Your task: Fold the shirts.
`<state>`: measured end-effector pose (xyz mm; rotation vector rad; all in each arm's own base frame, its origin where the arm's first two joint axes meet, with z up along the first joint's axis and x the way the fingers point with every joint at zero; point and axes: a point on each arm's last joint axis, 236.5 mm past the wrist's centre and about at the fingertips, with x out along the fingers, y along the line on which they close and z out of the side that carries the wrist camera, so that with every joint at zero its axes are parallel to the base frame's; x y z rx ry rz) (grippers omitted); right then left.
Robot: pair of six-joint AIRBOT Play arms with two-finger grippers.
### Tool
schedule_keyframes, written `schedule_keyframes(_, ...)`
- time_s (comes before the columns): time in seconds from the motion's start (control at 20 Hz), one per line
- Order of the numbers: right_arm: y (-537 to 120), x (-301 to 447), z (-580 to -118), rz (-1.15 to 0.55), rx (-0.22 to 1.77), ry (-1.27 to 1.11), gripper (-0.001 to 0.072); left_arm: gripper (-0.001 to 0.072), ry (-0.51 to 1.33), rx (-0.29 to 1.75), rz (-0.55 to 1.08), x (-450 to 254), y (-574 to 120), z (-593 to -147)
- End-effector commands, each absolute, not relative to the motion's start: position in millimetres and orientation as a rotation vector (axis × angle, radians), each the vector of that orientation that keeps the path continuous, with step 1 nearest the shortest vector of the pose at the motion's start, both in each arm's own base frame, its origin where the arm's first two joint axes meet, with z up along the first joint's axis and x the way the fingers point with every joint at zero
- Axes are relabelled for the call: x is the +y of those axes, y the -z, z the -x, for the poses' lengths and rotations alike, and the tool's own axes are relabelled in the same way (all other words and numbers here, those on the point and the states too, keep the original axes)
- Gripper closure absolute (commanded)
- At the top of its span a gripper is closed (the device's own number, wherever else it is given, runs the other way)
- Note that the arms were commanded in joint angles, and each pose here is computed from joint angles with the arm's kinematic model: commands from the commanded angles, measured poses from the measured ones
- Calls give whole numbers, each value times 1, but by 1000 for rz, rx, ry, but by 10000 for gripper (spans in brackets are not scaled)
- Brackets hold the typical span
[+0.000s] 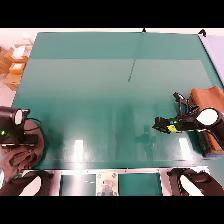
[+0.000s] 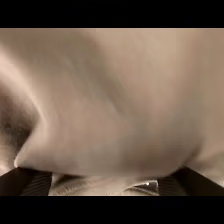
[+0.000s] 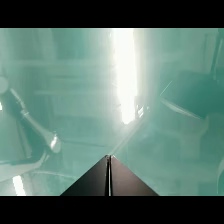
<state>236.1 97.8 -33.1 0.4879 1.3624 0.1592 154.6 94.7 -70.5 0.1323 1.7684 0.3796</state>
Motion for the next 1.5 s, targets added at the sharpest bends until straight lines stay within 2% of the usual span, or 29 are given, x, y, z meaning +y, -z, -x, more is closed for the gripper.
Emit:
schedule_keyframes(0.0, 33, 97, -240, -489, 1346, -156, 686, 251, -394, 1691, -93, 114, 86, -162)
schedule_keyframes(0.05, 32, 97, -240, -489, 1346, -156, 685, 505, -403, 1672, -76, 117, 87, -165)
schedule_keyframes(0.1, 32, 97, -240, -489, 1346, -156, 685, 690, -401, 1668, -59, 115, 88, -166)
schedule_keyframes(0.25, 33, 97, -240, -489, 1346, -156, 686, 687, -274, 1649, 21, 88, 79, -183)
schedule_keyframes(0.4, 32, 97, -240, -489, 1346, -156, 685, 687, -103, 1497, 113, 45, 24, -243)
schedule_keyframes(0.55, 32, 97, -240, -489, 1346, -156, 686, 687, 160, 1251, 86, -38, -75, -304)
schedule_keyframes(0.75, 32, 97, -240, -489, 1346, -157, 686, 687, 526, 892, 74, -176, -179, -336)
schedule_keyframes(0.85, 32, 97, -240, -489, 1345, -156, 686, 687, 650, 879, 92, -232, -173, -335)
schedule_keyframes(1.0, 32, 97, -240, -490, 1345, -156, 686, 685, 780, 996, 79, -305, -111, -332)
schedule_keyframes(1.05, 32, 97, -240, -489, 1345, -156, 685, 665, 811, 1037, 90, -328, -87, -332)
schedule_keyframes(1.1, 32, 97, -240, -489, 1343, -156, 674, 334, 830, 1069, 113, -346, -66, -333)
schedule_keyframes(1.15, 32, 96, -241, -486, 1339, -153, 560, -13, 832, 1113, 164, -358, -47, -333)
schedule_keyframes(1.2, 31, 95, -242, -485, 1337, -151, 404, 2, 830, 1158, 198, -360, -37, -334)
schedule_keyframes(1.25, 28, 93, -244, -490, 1332, -147, 333, 2, 817, 1191, 193, -350, -33, -338)
schedule_keyframes(1.45, 18, 113, -243, -561, 1336, -202, 328, 2, 711, 1356, 133, -243, -51, -359)
